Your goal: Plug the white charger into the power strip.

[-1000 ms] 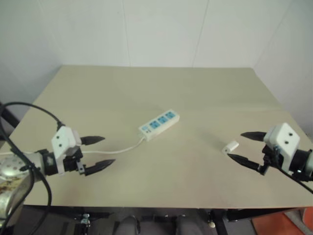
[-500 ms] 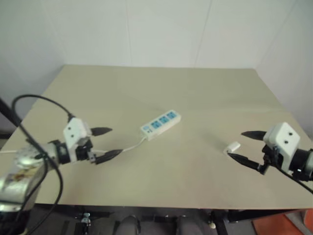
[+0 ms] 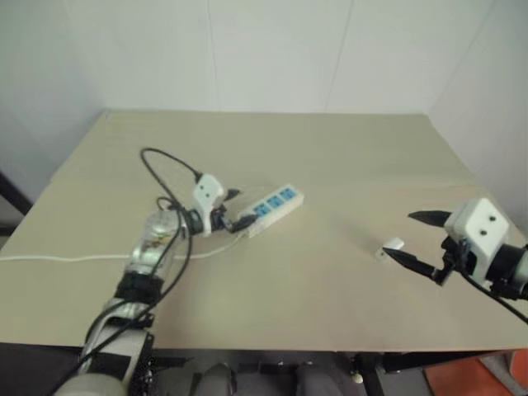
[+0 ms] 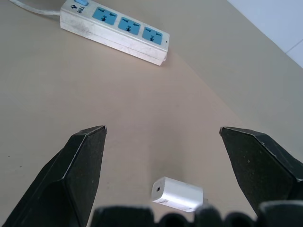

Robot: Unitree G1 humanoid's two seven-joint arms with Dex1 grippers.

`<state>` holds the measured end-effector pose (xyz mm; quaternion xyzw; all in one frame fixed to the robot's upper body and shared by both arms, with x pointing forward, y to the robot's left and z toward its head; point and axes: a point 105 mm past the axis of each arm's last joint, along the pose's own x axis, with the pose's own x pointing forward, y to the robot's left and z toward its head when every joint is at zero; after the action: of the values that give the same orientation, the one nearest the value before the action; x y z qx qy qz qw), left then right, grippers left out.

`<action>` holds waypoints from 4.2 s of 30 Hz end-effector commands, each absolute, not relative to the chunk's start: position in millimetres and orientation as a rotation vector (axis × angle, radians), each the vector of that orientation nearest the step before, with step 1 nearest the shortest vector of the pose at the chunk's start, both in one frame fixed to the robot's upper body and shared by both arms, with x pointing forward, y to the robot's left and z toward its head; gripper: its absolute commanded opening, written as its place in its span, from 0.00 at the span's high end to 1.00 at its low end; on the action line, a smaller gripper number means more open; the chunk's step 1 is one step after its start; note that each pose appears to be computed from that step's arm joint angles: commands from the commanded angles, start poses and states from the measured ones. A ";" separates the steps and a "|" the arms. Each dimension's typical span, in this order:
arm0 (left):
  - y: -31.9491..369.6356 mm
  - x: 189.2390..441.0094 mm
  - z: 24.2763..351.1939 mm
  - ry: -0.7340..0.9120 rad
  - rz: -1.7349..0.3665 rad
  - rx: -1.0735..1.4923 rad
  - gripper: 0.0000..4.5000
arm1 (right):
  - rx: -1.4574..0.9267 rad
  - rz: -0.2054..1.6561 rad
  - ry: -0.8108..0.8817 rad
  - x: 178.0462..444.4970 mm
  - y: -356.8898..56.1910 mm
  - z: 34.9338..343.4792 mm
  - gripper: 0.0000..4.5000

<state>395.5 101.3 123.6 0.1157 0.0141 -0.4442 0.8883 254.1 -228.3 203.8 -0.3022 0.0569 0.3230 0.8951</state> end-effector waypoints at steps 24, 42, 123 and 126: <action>74.4 387.3 97.6 -0.049 -1.092 0.183 0.26 | -0.649 0.675 0.043 248.1 -220.1 220.3 0.00; 89.8 307.1 68.3 0.077 -1.459 0.372 0.26 | -0.813 0.959 0.105 260.6 -210.9 219.2 0.00; 77.8 308.2 59.4 0.101 -1.461 0.372 0.26 | -0.123 1.383 -0.157 308.0 -82.4 197.0 0.74; 77.1 308.0 59.3 0.099 -1.468 0.370 0.26 | -0.082 1.391 -0.127 305.6 -76.3 182.7 0.74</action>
<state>311.7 77.8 69.9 0.1633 0.0223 -0.6578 0.7349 310.6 -81.8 172.8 -0.0361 -0.0352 0.6322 0.7732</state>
